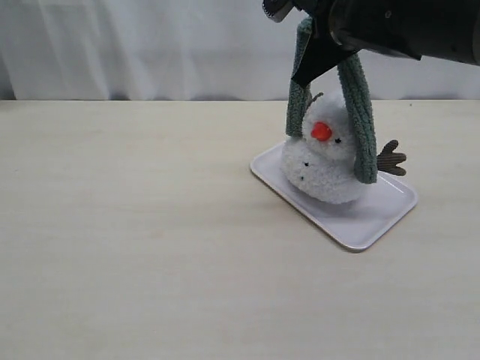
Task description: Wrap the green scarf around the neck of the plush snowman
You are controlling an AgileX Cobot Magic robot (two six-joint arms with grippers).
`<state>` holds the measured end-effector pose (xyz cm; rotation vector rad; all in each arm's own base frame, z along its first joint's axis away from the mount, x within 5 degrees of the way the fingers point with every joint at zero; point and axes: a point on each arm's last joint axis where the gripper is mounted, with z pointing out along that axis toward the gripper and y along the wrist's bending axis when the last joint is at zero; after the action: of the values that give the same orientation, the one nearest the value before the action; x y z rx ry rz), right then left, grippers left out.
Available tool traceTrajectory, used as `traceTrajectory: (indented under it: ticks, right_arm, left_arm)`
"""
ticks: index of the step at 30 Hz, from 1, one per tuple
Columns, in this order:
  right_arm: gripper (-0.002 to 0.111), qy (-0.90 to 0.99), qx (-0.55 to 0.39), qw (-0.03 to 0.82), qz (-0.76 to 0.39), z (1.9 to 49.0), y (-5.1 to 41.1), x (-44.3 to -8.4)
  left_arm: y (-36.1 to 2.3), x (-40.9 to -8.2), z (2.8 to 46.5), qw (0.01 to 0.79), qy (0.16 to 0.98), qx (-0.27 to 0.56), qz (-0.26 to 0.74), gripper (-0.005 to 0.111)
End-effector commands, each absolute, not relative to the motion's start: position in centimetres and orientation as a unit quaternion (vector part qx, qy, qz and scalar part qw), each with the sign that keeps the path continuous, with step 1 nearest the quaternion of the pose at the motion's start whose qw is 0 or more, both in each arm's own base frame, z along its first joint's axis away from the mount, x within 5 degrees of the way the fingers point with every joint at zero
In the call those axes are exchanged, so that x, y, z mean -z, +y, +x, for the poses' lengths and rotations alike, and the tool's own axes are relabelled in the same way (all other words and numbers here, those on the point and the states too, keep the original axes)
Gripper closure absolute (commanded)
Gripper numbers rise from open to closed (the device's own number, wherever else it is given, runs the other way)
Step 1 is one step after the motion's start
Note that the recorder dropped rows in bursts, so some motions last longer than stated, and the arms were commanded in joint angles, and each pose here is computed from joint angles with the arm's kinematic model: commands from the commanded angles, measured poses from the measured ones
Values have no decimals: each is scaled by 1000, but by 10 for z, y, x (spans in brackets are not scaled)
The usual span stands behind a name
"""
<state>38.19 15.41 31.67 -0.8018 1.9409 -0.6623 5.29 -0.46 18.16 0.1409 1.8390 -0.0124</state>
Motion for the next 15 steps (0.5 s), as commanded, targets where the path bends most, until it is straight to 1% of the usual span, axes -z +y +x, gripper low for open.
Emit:
traceTrajectory:
  ticks: [1, 4, 8, 15]
  right_arm:
    - [104, 797, 273, 423, -333, 378, 150, -313]
    - [104, 798, 275, 413, -342, 376, 150, -307]
    - [104, 812, 236, 417, -335, 374, 157, -305]
    - [104, 793, 245, 404, -385, 360, 178, -306]
  left_arm:
    - [-5, -181, 53, 607, 793, 6, 58, 107]
    - [-5, -181, 53, 607, 793, 6, 58, 107]
    - [-5, -181, 53, 607, 793, 6, 58, 107]
    - [-5, -181, 53, 607, 793, 6, 58, 107]
